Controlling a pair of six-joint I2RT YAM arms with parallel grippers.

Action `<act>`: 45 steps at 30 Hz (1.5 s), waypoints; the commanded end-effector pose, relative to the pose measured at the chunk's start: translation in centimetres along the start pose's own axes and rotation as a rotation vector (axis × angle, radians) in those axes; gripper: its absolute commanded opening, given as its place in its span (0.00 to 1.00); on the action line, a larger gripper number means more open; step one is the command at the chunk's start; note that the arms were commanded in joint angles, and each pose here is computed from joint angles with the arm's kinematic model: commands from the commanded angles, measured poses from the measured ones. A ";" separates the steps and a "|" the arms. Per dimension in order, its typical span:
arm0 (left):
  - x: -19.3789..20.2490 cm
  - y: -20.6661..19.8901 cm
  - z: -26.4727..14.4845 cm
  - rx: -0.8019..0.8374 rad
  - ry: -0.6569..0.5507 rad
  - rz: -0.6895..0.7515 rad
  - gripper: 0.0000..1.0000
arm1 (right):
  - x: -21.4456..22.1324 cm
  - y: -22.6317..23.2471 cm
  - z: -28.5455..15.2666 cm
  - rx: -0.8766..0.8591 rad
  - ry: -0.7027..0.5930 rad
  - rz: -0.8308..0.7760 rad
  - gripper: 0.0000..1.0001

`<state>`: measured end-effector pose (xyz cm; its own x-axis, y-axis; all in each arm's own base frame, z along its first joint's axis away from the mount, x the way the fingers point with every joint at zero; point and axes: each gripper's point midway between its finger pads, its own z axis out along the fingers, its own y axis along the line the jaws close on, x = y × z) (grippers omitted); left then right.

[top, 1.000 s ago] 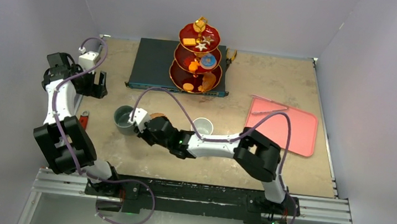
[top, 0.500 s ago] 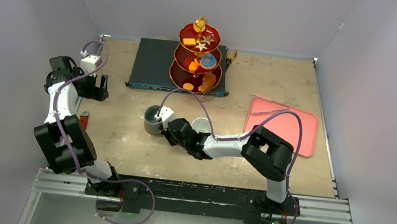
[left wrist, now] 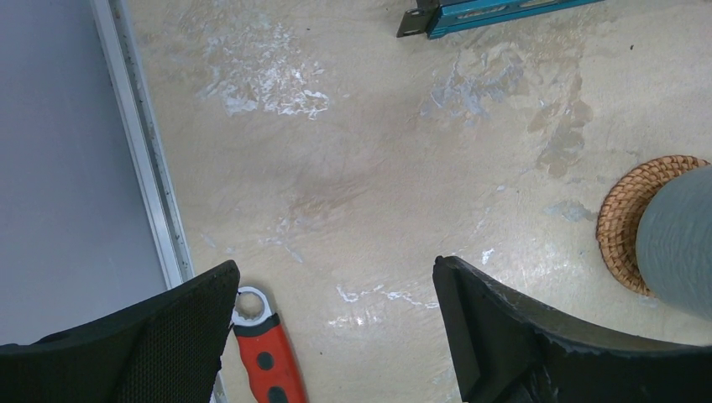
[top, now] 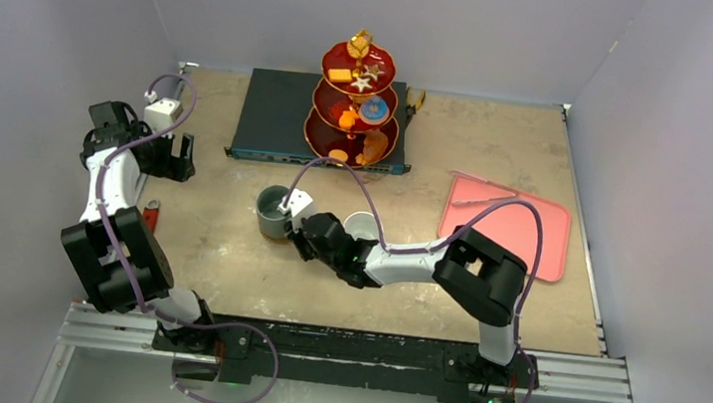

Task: Serve the afternoon tea

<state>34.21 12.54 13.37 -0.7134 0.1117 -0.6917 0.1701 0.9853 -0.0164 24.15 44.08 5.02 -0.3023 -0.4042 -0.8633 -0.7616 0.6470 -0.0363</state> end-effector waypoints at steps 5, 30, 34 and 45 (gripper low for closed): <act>-0.7 -0.1 -0.3 0.010 -0.036 0.025 0.87 | -4.6 0.4 0.4 -0.001 -0.175 0.060 0.00; -1.1 -0.8 -0.4 0.035 -0.063 0.004 0.90 | -9.1 -0.4 -2.2 0.026 -0.255 0.089 0.98; -2.0 -1.2 -0.2 0.053 -0.091 -0.025 0.96 | -13.0 -0.6 -5.3 0.003 -0.295 0.089 0.99; -3.3 -9.0 2.8 0.172 -0.130 -0.050 0.99 | -10.9 -19.2 -15.7 0.341 -0.370 0.307 0.99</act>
<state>36.22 6.14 13.56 -0.6654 0.1074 -0.7388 0.2627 0.9600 -0.0970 30.86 34.14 25.85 -0.1556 0.0241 -0.9875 -0.5924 0.7977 0.1128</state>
